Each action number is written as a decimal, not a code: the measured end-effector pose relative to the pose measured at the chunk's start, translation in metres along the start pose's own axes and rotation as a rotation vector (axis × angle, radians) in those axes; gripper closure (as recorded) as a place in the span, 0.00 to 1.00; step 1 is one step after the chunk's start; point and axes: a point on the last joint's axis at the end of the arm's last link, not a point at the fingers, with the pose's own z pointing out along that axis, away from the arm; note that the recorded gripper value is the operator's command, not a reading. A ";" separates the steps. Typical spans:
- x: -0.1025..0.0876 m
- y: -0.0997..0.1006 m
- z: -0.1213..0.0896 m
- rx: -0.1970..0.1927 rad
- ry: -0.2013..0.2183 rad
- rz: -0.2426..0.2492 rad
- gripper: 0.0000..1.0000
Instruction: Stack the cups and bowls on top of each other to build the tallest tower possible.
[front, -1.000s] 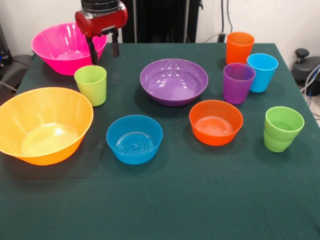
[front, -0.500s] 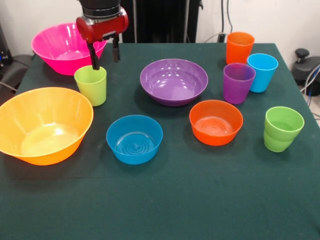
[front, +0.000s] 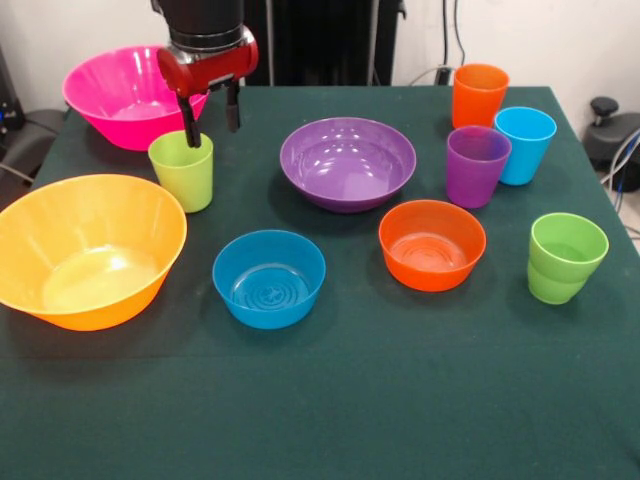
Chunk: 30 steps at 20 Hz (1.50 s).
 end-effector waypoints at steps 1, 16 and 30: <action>0.000 0.000 0.001 0.005 0.005 -0.007 0.00; 0.004 -0.001 0.010 0.065 0.074 -0.061 0.00; 0.000 0.006 0.024 0.043 0.099 -0.053 0.00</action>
